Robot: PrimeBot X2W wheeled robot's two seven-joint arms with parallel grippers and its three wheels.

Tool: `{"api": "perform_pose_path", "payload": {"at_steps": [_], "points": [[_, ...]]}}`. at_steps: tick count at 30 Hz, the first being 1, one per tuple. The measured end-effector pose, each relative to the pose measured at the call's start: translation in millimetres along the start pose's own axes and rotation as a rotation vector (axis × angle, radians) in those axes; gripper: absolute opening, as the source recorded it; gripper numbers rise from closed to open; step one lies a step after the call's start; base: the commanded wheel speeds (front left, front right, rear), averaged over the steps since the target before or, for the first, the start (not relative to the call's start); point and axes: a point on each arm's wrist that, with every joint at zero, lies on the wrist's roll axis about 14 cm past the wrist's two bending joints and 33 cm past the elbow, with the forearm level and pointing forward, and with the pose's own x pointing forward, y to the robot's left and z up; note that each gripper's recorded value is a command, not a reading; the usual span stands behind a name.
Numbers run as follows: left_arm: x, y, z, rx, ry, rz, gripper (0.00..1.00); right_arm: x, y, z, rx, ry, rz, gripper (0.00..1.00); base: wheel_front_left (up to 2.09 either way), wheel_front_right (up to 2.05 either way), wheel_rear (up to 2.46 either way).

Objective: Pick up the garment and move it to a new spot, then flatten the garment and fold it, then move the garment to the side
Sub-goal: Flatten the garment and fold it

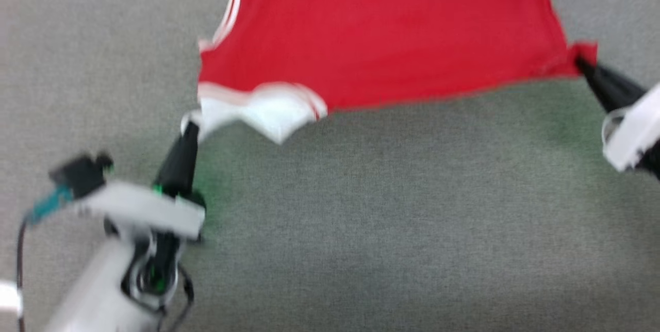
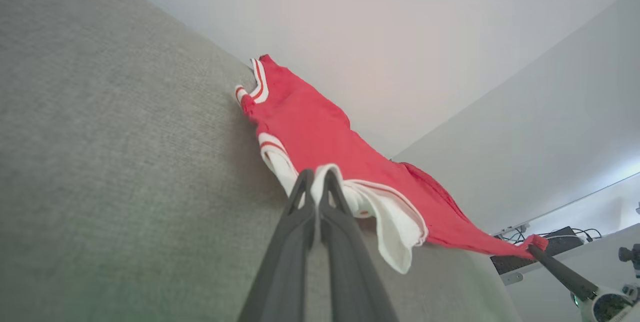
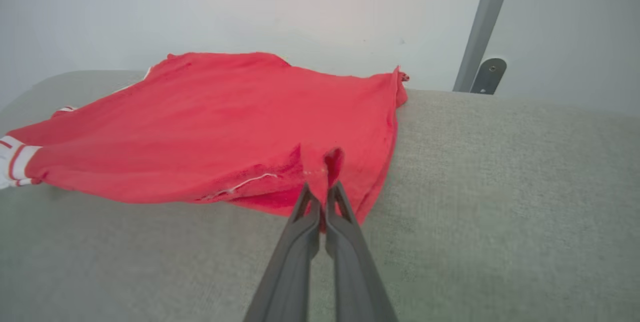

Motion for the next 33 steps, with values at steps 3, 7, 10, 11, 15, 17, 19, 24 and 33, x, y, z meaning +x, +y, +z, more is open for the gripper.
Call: {"api": "perform_pose_path", "payload": {"at_steps": [3,7,10,11,15,17,19,24,33], "points": [[-26.6,-2.6,-4.7,-0.036,-0.005,0.014,0.00,-21.4,-0.3,-8.4,-0.001,0.022,0.002,0.00,0.00,0.00,0.00],[-61.2,-17.3,-14.5,-0.093,0.000,0.003,0.00,-49.6,-1.3,-12.4,-0.011,0.023,0.001,0.00,0.00,0.00,0.00],[-82.2,-21.9,-11.8,-0.122,-0.023,0.024,0.00,-71.1,-7.8,-17.4,0.000,0.019,-0.020,0.00,0.00,0.00,0.00],[-88.5,-25.0,-11.4,-0.124,-0.025,0.023,0.00,-77.9,-9.0,-21.2,0.004,0.025,-0.025,0.00,0.00,0.00,0.00],[-110.3,-36.7,-11.2,-0.128,-0.024,0.017,0.00,-100.3,-11.5,-30.0,0.020,0.035,-0.038,0.00,0.00,0.00,0.00],[-117.8,-41.9,-10.6,-0.126,-0.018,0.013,0.00,-109.9,-12.6,-33.4,0.025,0.042,-0.045,0.00,0.00,0.00,0.00],[-124.3,-45.7,-10.0,-0.121,-0.011,0.014,0.00,-118.9,-13.7,-37.5,0.032,0.048,-0.054,0.00,0.00,0.00,0.00],[-135.1,-52.1,-14.2,-0.102,0.026,0.025,0.00,-132.4,-11.3,-49.3,0.050,0.074,-0.071,0.00,0.00,0.00,0.00],[-97.8,-59.4,-11.8,-0.074,0.025,-0.023,0.00,-121.0,-10.8,-53.0,0.072,0.117,-0.105,0.00,0.00,0.00,0.00]]}}
